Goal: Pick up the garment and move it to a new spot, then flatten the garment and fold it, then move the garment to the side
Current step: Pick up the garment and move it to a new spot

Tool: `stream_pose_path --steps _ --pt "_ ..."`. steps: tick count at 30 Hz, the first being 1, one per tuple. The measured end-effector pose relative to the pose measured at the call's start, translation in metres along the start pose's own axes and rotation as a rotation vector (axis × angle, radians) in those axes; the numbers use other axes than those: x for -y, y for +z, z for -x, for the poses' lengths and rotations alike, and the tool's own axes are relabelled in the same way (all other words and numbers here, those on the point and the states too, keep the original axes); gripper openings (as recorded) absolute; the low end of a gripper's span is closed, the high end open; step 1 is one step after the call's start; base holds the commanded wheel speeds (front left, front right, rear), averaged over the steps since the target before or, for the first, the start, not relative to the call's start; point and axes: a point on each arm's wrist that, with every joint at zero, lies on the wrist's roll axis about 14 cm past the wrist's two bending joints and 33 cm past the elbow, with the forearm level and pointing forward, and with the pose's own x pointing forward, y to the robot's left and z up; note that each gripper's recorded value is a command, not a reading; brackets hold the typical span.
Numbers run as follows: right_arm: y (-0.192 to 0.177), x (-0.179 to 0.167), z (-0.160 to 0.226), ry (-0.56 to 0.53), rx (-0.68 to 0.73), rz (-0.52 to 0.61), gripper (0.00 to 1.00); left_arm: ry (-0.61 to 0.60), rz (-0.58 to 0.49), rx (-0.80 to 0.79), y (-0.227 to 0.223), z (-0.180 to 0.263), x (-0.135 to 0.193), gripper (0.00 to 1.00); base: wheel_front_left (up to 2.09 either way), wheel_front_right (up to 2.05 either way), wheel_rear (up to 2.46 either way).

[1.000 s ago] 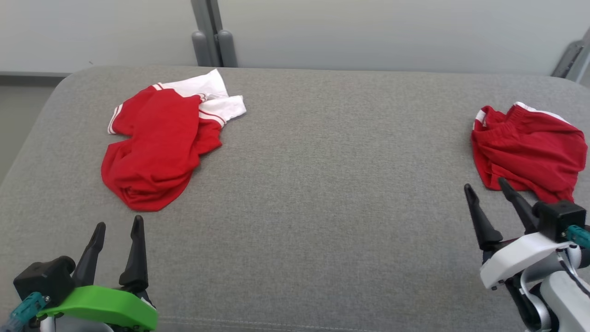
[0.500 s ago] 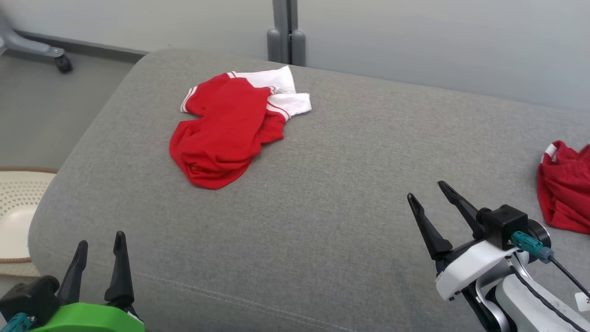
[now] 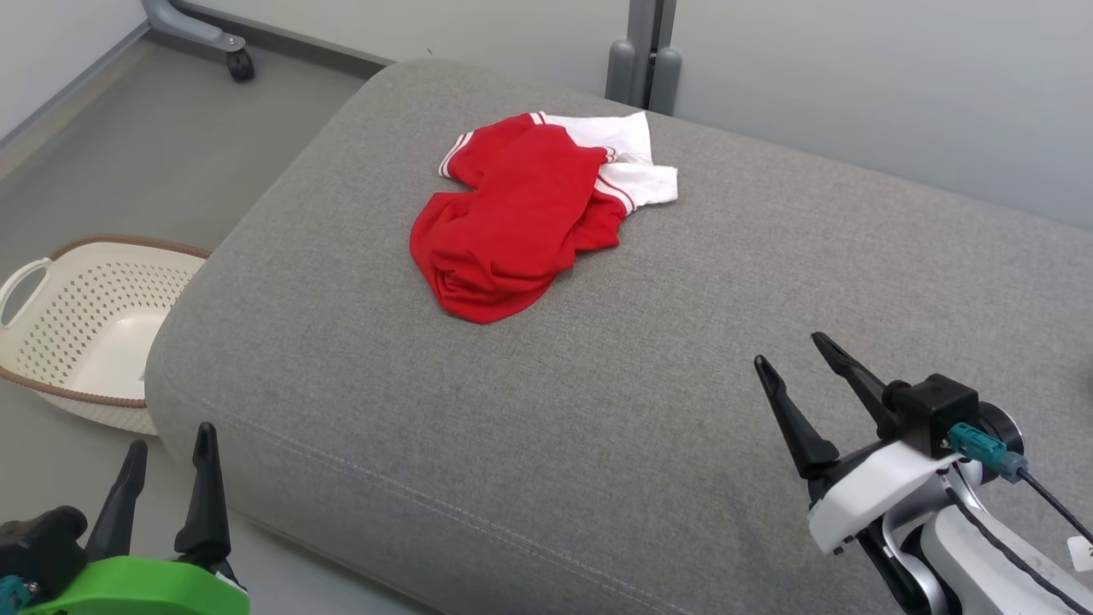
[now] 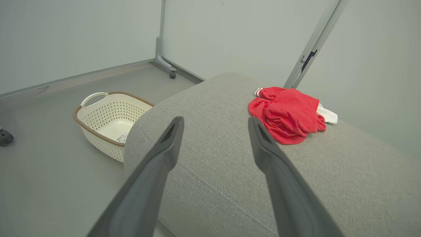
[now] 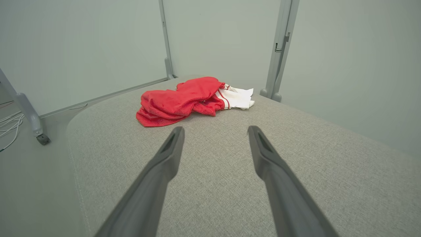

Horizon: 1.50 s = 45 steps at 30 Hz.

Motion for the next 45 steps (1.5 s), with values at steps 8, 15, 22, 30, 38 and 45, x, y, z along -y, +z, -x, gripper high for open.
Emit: stream_pose_path --steps 8,15,22,30,38,45 --pt "0.001 0.023 -0.011 -0.011 0.002 0.015 1.00 -0.053 0.032 0.023 0.021 -0.034 0.016 1.00 0.00 0.00 0.00" --pt "0.006 0.054 -0.028 -0.031 0.020 0.055 1.00 -0.075 0.137 -0.059 0.024 -0.083 0.024 1.00 0.00 0.00 0.00" --pt "0.005 0.080 -0.040 -0.048 0.022 0.074 1.00 -0.042 0.376 -0.190 0.006 -0.138 0.036 1.00 0.00 0.00 0.00" --pt "-0.006 0.111 -0.043 -0.089 0.004 0.078 1.00 0.012 0.615 -0.292 -0.020 -0.196 0.043 1.00 0.00 0.00 0.00" --pt "-0.029 0.150 -0.036 -0.163 -0.040 0.077 1.00 0.038 0.713 -0.440 -0.073 -0.235 0.059 1.00 0.00 0.00 0.00" --pt "-0.052 0.171 -0.022 -0.220 -0.094 0.065 1.00 0.109 0.680 -0.684 -0.151 -0.229 0.062 1.00 0.00 0.00 0.00"
